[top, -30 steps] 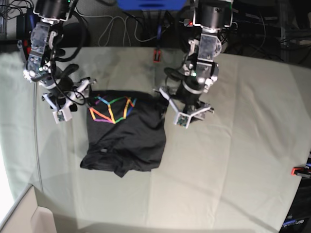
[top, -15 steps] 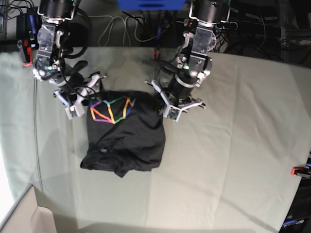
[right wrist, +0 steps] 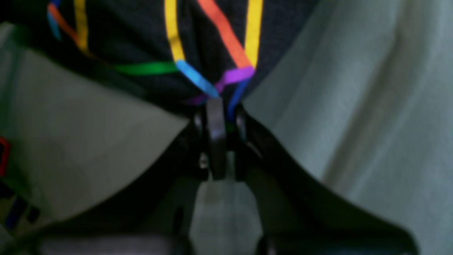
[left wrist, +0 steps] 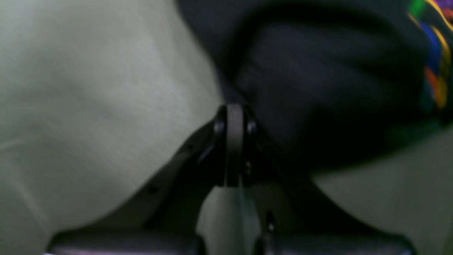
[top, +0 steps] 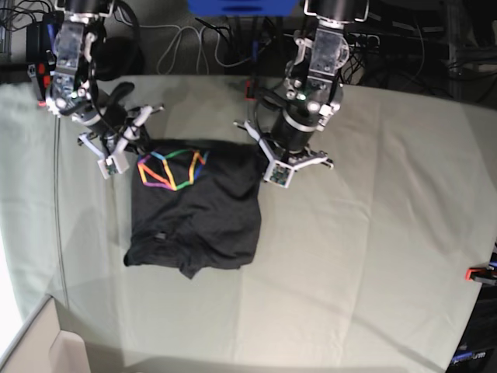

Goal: Layout the t-shirt on the table in an organized manner, then fold the t-shirt properly
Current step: 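Grasp the printed edge with both grippers and pull it to straighten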

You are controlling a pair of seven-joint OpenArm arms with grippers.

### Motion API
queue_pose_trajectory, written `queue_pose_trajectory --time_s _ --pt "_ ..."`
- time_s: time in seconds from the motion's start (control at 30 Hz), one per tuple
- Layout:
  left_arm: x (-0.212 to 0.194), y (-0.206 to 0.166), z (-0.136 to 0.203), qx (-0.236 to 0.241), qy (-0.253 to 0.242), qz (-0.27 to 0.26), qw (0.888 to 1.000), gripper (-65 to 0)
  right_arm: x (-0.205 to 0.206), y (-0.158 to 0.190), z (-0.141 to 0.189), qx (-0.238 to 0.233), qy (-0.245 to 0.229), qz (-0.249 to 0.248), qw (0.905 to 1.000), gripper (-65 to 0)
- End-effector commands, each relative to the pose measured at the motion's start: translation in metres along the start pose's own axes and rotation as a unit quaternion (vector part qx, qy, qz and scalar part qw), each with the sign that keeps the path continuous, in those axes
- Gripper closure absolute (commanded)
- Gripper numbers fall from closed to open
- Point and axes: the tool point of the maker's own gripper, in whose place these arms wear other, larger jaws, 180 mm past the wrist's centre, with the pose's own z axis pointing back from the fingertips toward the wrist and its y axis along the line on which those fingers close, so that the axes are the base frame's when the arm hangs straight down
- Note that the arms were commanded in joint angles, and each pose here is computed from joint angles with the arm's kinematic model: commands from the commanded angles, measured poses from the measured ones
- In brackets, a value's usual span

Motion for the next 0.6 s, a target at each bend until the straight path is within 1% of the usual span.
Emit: queue_pose_trajectory --time_s 0.0,0.13,0.3,0.43,0.5,0.57 --pt "0.014 -0.002 0.001 -0.001 -0.024 0.003 1.000 -0.3 0.018 -0.001 0.006 -0.001 -0.031 0.008 0.9995 0.0" --pt "0.013 -0.005 0.009 -0.002 -0.028 0.004 1.000 -0.1 0.014 0.003 0.012 -0.001 -0.030 0.014 0.9995 0.0" --pt "0.016 -0.006 0.021 0.004 -0.037 0.005 0.999 -0.1 0.011 0.002 0.012 -0.002 -0.027 0.013 0.9996 0.0" --pt "0.010 -0.008 0.025 0.005 -0.031 0.007 0.999 -0.3 0.013 0.002 0.013 -0.004 -0.029 0.015 0.9995 0.0" --pt "0.008 -0.008 0.025 0.006 -0.028 0.008 1.000 -3.5 0.013 0.001 0.013 -0.004 -0.028 0.016 0.9995 0.0" --pt "0.006 -0.009 0.026 0.006 -0.025 0.009 1.000 -11.5 0.013 0.001 0.013 -0.004 -0.028 0.016 0.9995 0.0"
